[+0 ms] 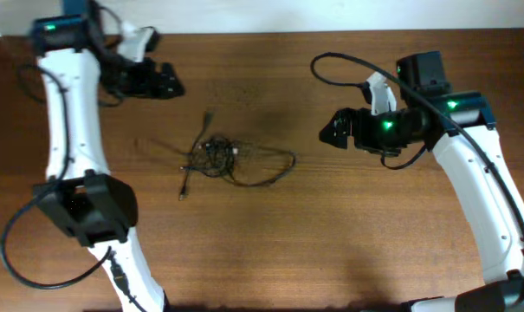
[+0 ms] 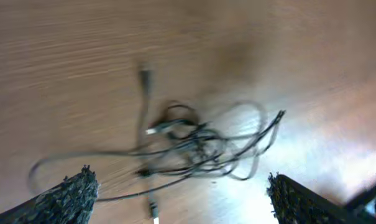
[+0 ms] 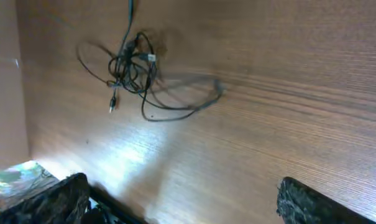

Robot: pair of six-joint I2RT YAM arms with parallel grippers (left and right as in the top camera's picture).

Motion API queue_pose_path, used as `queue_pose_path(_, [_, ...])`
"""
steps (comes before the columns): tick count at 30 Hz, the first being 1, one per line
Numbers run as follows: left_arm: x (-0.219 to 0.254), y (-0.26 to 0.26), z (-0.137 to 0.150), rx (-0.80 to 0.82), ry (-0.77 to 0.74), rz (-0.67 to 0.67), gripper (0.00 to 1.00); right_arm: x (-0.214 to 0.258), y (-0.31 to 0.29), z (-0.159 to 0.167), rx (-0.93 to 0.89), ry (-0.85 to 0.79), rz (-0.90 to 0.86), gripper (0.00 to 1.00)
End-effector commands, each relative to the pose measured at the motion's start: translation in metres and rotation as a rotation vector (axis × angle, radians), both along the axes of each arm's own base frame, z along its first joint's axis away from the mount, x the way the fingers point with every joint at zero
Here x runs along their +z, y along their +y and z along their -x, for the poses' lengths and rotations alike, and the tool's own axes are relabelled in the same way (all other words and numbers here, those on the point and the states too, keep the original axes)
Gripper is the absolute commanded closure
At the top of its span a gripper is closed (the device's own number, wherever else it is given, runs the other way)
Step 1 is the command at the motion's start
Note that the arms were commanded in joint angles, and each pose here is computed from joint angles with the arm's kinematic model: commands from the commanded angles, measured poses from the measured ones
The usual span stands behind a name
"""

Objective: Untangle cables

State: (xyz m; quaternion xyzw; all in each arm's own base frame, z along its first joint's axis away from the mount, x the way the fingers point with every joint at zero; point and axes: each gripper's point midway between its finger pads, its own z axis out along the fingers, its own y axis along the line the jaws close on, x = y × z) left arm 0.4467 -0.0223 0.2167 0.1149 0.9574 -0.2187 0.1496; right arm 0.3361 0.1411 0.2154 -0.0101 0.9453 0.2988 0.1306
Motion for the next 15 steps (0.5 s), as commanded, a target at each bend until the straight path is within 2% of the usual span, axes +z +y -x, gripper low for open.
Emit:
queue_pose_path(1, [-0.004, -0.03, 0.004, -0.013, 0.025, -0.138, 0.08, 0.008, -0.005, -0.002, -0.04, -0.023, 0.011, 0.02])
queue_pose_path(2, [-0.011, -0.03, 0.006, 0.101, 0.078, -0.231, 0.23, 0.006, -0.014, -0.005, -0.066, -0.025, 0.032, 0.02])
queue_pose_path(3, [-0.016, -0.039, 0.014, 0.104, 0.116, -0.273, 0.31, 0.006, -0.019, -0.007, -0.081, -0.025, 0.035, 0.02])
queue_pose_path(6, [-0.059, -0.049, 0.043, 0.055, 0.257, -0.398, 0.34, 0.004, -0.042, -0.011, -0.145, -0.01, 0.037, 0.02])
queue_pose_path(7, [-0.09, -0.053, 0.047, 0.093, 0.314, -0.376, 0.43, 0.004, -0.045, -0.012, -0.156, -0.006, 0.038, 0.02])
queue_pose_path(8, [-0.102, -0.055, 0.047, 0.126, 0.331, -0.362, 0.49, 0.004, -0.045, -0.012, -0.156, -0.006, 0.038, 0.02])
queue_pose_path(9, [-0.119, -0.069, 0.047, 0.12, 0.345, -0.282, 0.53, 0.004, -0.045, -0.012, -0.156, -0.008, 0.038, 0.02])
queue_pose_path(12, [-0.155, -0.079, 0.051, 0.208, 0.395, -0.219, 0.49, 0.002, -0.048, -0.012, -0.163, -0.004, 0.056, 0.03])
queue_pose_path(15, [-0.175, -0.097, 0.053, 0.215, 0.392, -0.183, 0.47, 0.002, -0.049, -0.011, -0.164, -0.002, 0.06, 0.03])
